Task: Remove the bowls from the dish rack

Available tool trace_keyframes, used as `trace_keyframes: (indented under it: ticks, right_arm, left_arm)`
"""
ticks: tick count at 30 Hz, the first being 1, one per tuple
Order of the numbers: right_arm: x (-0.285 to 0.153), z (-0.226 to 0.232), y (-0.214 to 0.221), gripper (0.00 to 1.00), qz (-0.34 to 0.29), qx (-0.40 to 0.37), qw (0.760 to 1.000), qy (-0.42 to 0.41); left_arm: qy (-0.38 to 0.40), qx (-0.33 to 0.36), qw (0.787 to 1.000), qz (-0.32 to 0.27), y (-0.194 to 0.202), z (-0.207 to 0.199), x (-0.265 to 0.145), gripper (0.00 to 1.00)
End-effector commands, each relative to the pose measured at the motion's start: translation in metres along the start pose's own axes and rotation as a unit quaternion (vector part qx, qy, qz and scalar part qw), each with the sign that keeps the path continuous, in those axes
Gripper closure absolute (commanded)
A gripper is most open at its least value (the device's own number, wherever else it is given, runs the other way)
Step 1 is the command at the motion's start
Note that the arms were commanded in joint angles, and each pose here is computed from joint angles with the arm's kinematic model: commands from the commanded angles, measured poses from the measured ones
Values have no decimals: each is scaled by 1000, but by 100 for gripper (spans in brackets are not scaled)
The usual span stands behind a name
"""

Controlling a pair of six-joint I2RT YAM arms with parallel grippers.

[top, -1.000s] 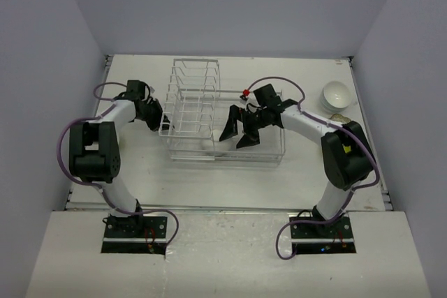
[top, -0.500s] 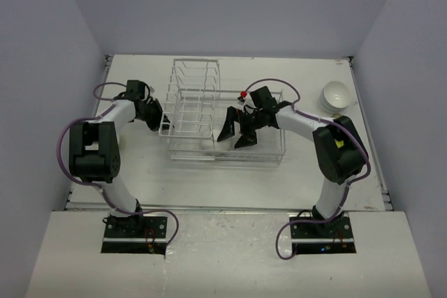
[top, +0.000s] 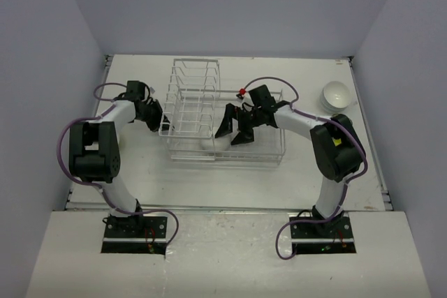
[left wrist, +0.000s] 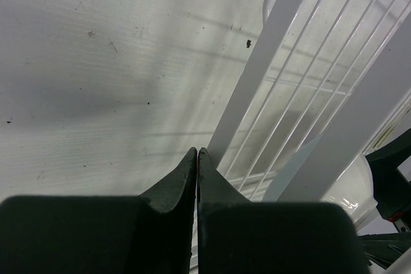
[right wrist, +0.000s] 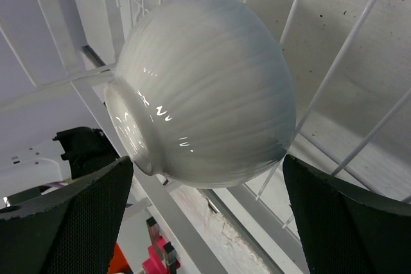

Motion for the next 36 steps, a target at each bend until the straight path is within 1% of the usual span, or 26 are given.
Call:
trace_keyframes:
  ticks: [1,6,11,12,14,22,27,36]
  right_arm:
    - [0,13,-17,2,-20,-20,999,-17]
    - [-3,28,-26,2,-24,-36,999,-12]
    - [1,39,-32,3,-19,-40,999,-26]
    - [2,40,-29,3,-10,-39,999,-18]
    - [2,42,-29,3,-13,-51,999,-3]
    - [13,40,-22,4,8,-34,999,-21]
    - [24,40,-20,9,21,-26,999,-44]
    - [36,46,-32,11,24,-32,997,-63]
  left_arm:
    - [27,14,999,25,7,-5,-1,100]
    - [26,16,999,29,9,-2,0,100]
    - [29,14,999,29,10,-2,1,100]
    - [30,14,999,31,10,-2,2,100]
    - [32,15,999,29,9,-4,1,100]
    - [37,13,999,29,7,-5,3,100]
    - [35,11,999,30,7,-5,4,100]
    - [34,10,999,31,8,-4,5,100]
Point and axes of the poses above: each gripper's point midway between its finger pads, its own x axis out along the fingers, its own z axis along the line the jaws close on, y = z × x, the point moved 6 cm from there along -x, back along the fingers, and after that the axes turned 14 degrees about -x, right-handed, at the moved point
